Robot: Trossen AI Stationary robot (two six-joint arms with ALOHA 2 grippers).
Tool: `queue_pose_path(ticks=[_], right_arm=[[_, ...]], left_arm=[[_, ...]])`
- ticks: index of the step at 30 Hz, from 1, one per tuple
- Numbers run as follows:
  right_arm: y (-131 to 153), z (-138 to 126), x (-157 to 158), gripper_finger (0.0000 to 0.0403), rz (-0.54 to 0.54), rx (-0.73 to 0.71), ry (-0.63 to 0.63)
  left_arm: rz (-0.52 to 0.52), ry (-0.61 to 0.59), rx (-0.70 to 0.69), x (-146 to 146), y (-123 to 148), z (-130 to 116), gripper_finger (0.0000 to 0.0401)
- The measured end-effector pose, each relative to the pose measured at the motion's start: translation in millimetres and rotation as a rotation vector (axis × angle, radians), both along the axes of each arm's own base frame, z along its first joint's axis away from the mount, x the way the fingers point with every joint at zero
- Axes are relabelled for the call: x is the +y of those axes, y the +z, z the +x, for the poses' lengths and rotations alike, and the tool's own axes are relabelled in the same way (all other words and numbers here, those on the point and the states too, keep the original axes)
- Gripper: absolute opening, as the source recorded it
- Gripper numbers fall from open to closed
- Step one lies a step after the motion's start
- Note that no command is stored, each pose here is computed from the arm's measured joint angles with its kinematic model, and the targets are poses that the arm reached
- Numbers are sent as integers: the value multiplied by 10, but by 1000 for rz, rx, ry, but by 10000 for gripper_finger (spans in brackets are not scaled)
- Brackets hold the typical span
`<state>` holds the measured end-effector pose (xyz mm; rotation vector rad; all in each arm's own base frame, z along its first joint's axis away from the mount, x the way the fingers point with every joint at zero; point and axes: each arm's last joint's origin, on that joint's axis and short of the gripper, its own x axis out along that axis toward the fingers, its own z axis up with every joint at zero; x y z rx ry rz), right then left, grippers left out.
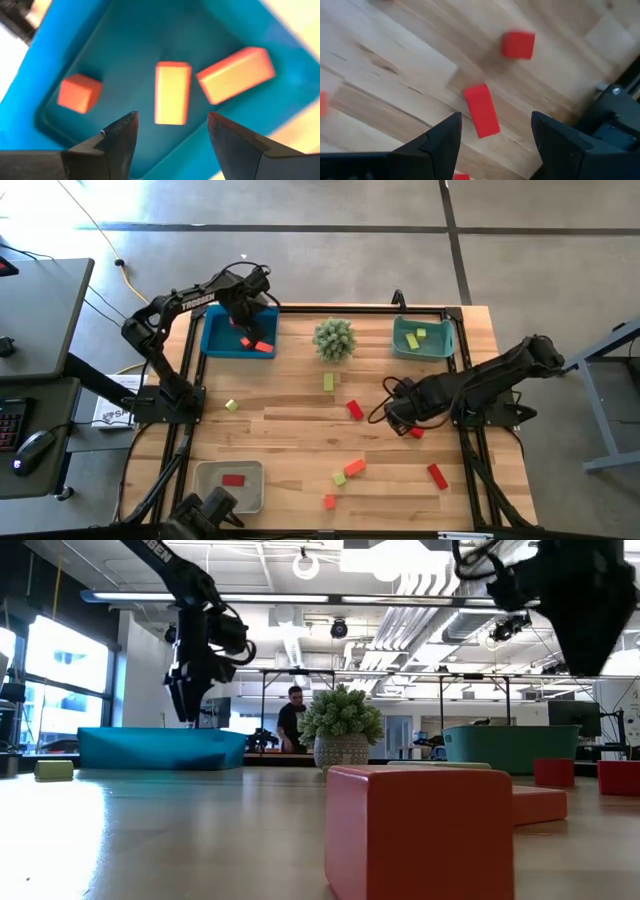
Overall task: Sort & place blocks by color
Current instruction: Put the red block into the white bin
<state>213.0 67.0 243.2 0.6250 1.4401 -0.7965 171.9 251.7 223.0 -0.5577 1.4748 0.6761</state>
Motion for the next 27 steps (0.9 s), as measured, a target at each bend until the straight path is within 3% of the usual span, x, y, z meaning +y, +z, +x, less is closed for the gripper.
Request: queue_pose_path(ticks=[5, 15, 21, 24, 27], right_arm=[[-332, -67, 19, 227, 77, 32, 40], [-712, -171, 6, 227, 164, 38, 111], [-941, -272, -14, 226, 204, 43, 117], [-993, -298, -17, 207, 224, 44, 124], [-1014, -306, -19, 161, 228, 41, 129]], left_arm=[[43, -65, -41, -144, 197, 130, 227], [218, -161, -193, -316, 934, 435, 227], [281, -195, -267, -413, 1197, 581, 227], [290, -216, -281, -460, 1238, 630, 227], [289, -230, -285, -491, 1237, 662, 227]])
